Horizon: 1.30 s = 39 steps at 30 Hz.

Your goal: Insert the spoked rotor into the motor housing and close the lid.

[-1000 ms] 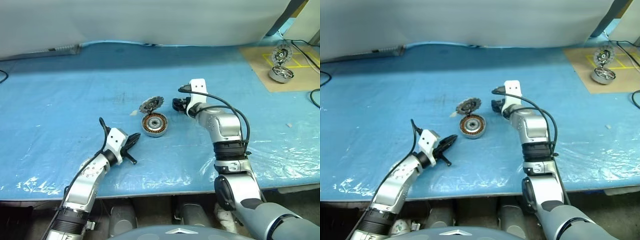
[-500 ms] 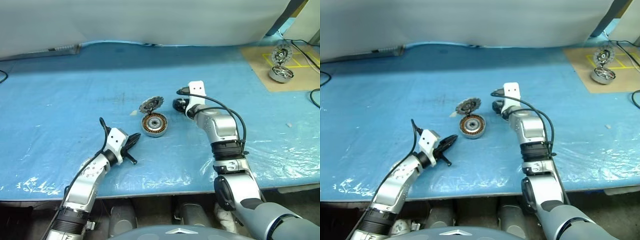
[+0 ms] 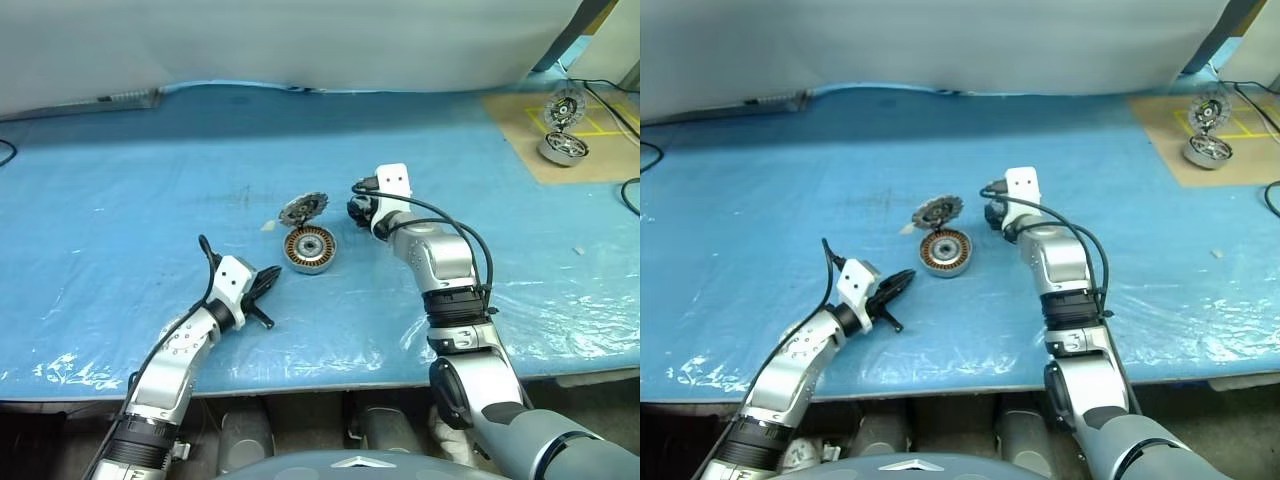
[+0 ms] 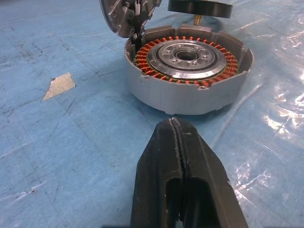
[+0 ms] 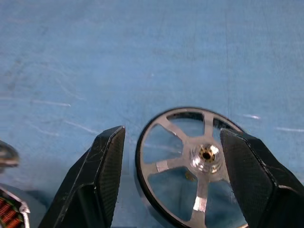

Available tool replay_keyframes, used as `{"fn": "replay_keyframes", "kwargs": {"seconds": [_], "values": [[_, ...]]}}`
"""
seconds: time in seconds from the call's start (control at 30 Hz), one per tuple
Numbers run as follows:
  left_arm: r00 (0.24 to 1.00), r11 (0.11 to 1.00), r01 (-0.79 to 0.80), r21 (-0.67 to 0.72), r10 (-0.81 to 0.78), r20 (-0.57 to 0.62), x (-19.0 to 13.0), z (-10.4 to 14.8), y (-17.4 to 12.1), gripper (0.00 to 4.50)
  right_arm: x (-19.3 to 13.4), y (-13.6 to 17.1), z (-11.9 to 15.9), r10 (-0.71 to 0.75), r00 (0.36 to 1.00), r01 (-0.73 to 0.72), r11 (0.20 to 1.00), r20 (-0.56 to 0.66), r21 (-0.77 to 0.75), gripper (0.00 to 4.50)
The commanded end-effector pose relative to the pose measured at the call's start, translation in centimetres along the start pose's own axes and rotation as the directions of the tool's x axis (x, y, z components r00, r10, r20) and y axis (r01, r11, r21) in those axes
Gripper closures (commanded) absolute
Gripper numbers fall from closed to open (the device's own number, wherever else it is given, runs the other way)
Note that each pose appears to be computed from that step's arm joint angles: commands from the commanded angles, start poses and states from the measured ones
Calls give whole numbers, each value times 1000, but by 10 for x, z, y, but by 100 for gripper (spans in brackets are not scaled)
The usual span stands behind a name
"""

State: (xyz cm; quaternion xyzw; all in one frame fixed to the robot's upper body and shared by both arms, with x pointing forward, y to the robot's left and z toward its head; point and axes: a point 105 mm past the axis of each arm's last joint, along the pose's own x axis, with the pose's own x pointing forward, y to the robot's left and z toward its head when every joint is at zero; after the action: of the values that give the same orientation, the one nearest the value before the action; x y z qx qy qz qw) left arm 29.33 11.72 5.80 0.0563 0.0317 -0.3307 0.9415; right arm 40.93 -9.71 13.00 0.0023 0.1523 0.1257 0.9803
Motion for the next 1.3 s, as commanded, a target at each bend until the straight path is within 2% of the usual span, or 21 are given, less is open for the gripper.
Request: {"fn": "replay_keyframes", "kwargs": {"seconds": [0.03, 0.17, 0.47, 1.1, 1.2, 1.3], "values": [[1000, 1000, 11, 19, -11, 27, 0, 8, -2, 450, -7, 3, 28, 17, 995, -17, 1000, 101, 2, 117], [1000, 1000, 13, 21, -14, 27, 0, 8, -2, 450, -7, -6, 26, -13, 998, 13, 1000, 68, -9, 117], [1000, 1000, 11, 21, -12, 28, 0, 8, -2, 450, -7, -11, 1, -9, 999, 9, 1000, -40, -23, 117], [1000, 1000, 2, 17, -2, 21, -2, 6, -2, 450, -8, -16, -24, -32, 989, 35, 999, -145, 17, 117], [1000, 1000, 0, 17, -1, 21, -2, 6, -2, 450, -8, -16, -28, -34, 987, 37, 999, -157, 14, 173], [1000, 1000, 0, 16, 0, 22, -2, 6, -3, 450, -7, -18, -34, -45, 984, 46, 999, -172, 7, 275]]}}
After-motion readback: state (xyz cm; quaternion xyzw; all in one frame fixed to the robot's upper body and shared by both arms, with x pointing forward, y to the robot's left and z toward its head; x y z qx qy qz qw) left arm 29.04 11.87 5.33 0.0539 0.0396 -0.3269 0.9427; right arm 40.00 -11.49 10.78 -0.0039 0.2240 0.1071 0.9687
